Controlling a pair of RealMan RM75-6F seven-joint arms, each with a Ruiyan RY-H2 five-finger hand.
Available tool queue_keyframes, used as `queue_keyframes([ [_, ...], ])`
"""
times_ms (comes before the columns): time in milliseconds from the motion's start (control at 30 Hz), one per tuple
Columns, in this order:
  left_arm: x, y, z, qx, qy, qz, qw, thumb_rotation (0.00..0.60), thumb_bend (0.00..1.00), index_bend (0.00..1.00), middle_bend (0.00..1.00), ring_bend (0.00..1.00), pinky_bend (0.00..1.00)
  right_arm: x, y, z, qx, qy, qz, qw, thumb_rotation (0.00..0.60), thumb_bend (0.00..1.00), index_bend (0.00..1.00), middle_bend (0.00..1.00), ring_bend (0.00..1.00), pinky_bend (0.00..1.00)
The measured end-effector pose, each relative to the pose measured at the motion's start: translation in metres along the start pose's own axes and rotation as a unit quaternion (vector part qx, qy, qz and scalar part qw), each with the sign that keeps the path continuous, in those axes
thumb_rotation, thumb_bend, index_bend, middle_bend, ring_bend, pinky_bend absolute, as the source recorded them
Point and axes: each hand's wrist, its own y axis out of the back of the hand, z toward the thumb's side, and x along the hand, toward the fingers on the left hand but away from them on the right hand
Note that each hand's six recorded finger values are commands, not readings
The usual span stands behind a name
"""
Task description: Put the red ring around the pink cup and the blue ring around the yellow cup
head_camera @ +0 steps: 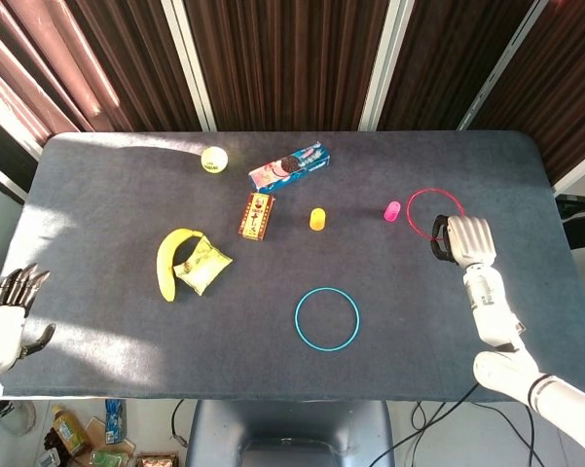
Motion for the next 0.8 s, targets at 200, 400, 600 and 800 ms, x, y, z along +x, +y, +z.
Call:
queue_keyframes([
  [200, 0.000, 0.010, -0.012, -0.013, 0.028, 0.024, 0.9992, 0.600, 0.29, 0.11, 0.00, 0.00, 0.17, -0.017, -0.009, 0.001, -0.010, -0.007, 0.009, 0.9999, 0.600, 0.59, 0.83, 0.89, 0.99, 0.95],
  [400, 0.001, 0.012, -0.018, -0.016, 0.041, 0.028, 0.9986, 0.600, 0.29, 0.12, 0.00, 0.00, 0.17, -0.027, -0.022, 0.005, -0.029, -0.008, 0.028, 0.9991, 0.600, 0.59, 0.83, 0.89, 0.99, 0.95],
  [600, 0.004, 0.010, -0.021, -0.016, 0.047, 0.023, 0.9985, 0.600, 0.29, 0.13, 0.00, 0.00, 0.17, -0.035, -0.030, 0.010, -0.030, -0.005, 0.038, 0.9988, 0.600, 0.59, 0.83, 0.89, 0.99, 0.95],
  [800, 0.005, 0.010, -0.020, -0.016, 0.046, 0.019, 0.9986, 0.600, 0.29, 0.13, 0.00, 0.00, 0.17, -0.044, -0.035, 0.019, -0.031, -0.001, 0.042, 0.9986, 0.600, 0.59, 0.83, 0.89, 0.99, 0.95],
])
